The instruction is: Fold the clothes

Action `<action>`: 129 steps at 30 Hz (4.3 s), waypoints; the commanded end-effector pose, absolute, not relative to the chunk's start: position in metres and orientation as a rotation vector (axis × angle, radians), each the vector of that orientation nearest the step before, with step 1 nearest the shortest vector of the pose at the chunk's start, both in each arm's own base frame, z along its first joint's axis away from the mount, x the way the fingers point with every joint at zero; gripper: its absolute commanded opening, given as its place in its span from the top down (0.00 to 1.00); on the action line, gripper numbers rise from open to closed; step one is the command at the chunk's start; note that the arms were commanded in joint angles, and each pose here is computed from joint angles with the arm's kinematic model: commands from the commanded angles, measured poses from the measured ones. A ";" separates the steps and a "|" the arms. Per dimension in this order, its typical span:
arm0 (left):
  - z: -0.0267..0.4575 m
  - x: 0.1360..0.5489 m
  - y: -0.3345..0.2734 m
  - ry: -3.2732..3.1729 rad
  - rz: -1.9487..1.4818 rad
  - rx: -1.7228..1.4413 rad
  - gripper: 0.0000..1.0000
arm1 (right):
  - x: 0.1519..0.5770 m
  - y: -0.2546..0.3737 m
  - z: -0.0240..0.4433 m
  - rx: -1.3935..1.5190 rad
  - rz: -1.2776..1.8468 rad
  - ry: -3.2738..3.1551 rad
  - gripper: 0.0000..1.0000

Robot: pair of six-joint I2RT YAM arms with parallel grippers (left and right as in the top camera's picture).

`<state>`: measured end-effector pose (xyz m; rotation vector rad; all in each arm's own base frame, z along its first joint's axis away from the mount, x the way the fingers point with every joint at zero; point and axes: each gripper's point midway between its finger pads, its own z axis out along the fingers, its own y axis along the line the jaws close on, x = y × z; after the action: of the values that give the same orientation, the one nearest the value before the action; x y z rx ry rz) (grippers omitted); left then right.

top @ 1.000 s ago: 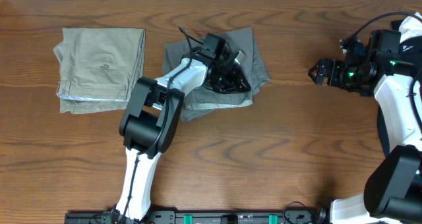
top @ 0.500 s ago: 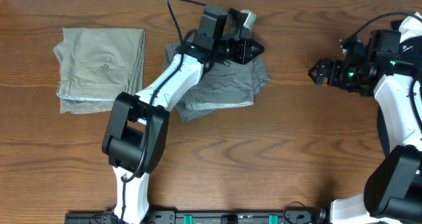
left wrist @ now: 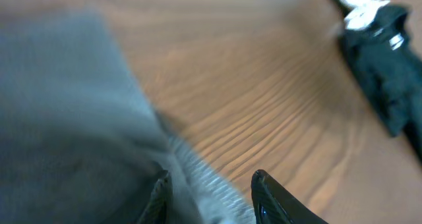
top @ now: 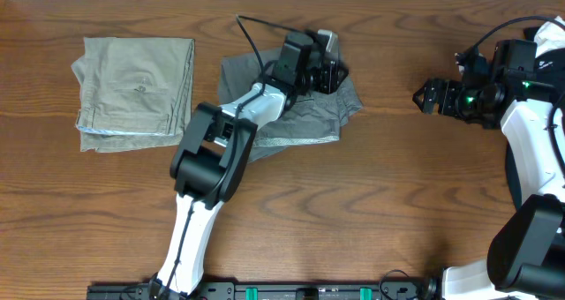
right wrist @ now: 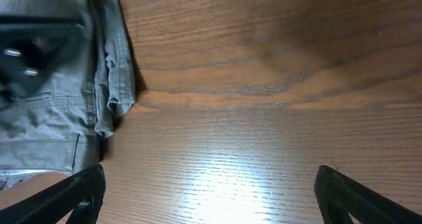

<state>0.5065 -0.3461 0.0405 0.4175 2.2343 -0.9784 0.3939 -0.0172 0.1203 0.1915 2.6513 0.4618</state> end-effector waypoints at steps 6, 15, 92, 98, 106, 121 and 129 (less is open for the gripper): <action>0.043 0.498 -0.357 2.196 -1.091 0.486 0.63 | 0.394 -0.018 0.121 0.208 0.464 2.650 0.01; 0.167 0.501 -0.326 2.079 -1.080 0.457 0.69 | 0.394 -0.018 0.121 0.208 0.464 2.650 0.01; 0.055 0.362 -0.100 2.846 -0.195 -0.458 0.50 | 0.394 -0.018 0.121 0.208 0.464 2.650 0.01; 0.056 0.365 -0.103 2.831 -0.205 -0.445 0.31 | 0.394 -0.018 0.121 0.208 0.464 2.650 0.01; 0.039 0.362 -0.107 2.874 -0.184 -0.435 0.21 | 0.394 -0.018 0.121 0.208 0.464 2.650 0.01; -0.006 0.352 -0.125 2.975 -0.136 -0.372 0.10 | 0.394 -0.018 0.121 0.208 0.464 2.650 0.01; -0.009 0.352 -0.125 2.980 -0.132 -0.372 0.10 | 0.394 -0.018 0.121 0.208 0.464 2.650 0.01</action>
<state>0.3589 -0.1251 0.0045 -0.3833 2.9406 -0.1627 0.3939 -0.0173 0.1202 0.1921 2.6514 0.4614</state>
